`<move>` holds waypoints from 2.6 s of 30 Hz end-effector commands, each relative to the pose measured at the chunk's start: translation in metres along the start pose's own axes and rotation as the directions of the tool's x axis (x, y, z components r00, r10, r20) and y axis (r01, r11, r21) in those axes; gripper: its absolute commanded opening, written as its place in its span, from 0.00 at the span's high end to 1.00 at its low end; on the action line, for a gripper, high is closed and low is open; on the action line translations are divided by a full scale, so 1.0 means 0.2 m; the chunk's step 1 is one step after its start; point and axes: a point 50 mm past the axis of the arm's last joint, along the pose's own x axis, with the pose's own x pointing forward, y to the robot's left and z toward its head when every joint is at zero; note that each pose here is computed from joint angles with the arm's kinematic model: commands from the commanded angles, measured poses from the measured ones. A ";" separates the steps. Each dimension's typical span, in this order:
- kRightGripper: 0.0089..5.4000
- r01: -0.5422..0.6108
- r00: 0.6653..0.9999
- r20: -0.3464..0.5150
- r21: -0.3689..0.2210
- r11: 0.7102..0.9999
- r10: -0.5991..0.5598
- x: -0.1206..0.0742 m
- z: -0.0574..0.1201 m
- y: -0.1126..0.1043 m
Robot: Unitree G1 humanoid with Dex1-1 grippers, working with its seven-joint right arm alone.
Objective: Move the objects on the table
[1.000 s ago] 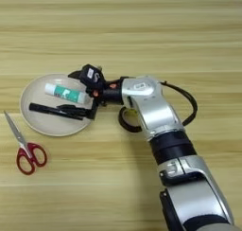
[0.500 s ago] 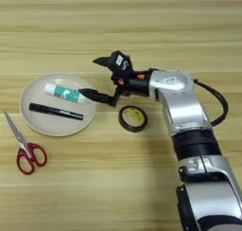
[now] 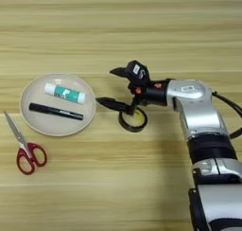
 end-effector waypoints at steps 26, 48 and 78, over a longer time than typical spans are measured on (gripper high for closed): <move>0.01 0.040 0.977 -0.208 -0.079 0.996 -0.055 -0.22 -0.11 -0.07; 0.25 0.025 0.970 -0.240 -0.070 0.997 -0.041 -0.20 -0.16 -0.05; 0.25 0.032 0.989 -0.133 -0.195 0.980 -0.059 -0.20 0.05 -0.11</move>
